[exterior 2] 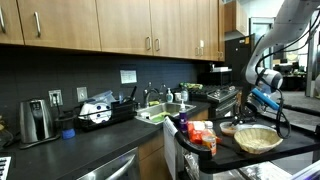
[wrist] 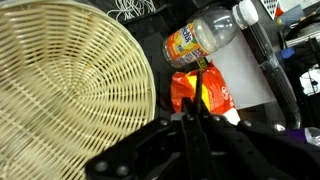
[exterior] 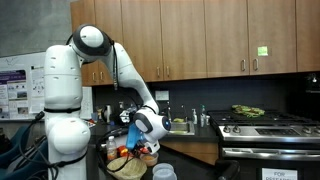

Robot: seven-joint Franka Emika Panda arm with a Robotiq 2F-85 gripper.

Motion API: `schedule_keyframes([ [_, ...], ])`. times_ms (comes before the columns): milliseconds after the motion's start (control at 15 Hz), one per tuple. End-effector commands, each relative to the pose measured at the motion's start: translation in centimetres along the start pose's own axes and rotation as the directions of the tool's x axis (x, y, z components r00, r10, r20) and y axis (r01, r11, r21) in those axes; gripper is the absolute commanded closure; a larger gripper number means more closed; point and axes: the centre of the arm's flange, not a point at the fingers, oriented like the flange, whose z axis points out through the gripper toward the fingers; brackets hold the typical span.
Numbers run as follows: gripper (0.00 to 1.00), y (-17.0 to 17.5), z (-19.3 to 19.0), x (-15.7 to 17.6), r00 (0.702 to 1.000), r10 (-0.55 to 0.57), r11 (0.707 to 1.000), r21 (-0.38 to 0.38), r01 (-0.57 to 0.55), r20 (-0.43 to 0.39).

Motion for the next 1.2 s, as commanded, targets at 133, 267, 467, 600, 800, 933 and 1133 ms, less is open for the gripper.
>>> schedule_keyframes([
  [133,0.99,-0.9,-0.3,-0.8,0.999,0.037,0.999,-0.029,-0.038,-0.034],
  [267,0.99,-0.9,-0.2,-0.7,0.998,0.046,0.998,-0.035,-0.047,-0.035],
  [467,0.99,-1.0,0.0,-0.7,0.998,0.056,0.998,-0.040,-0.057,-0.033],
  [600,0.99,-1.1,0.1,-0.7,0.998,0.061,0.997,-0.043,-0.062,-0.036],
  [800,0.99,-1.2,0.1,-0.6,0.997,0.070,0.996,-0.047,-0.072,-0.043],
  [933,0.99,-1.4,0.1,-0.5,0.996,0.073,0.996,-0.049,-0.075,-0.047],
  [1133,0.95,-0.6,0.3,0.2,0.997,0.068,0.997,-0.039,-0.070,-0.034],
])
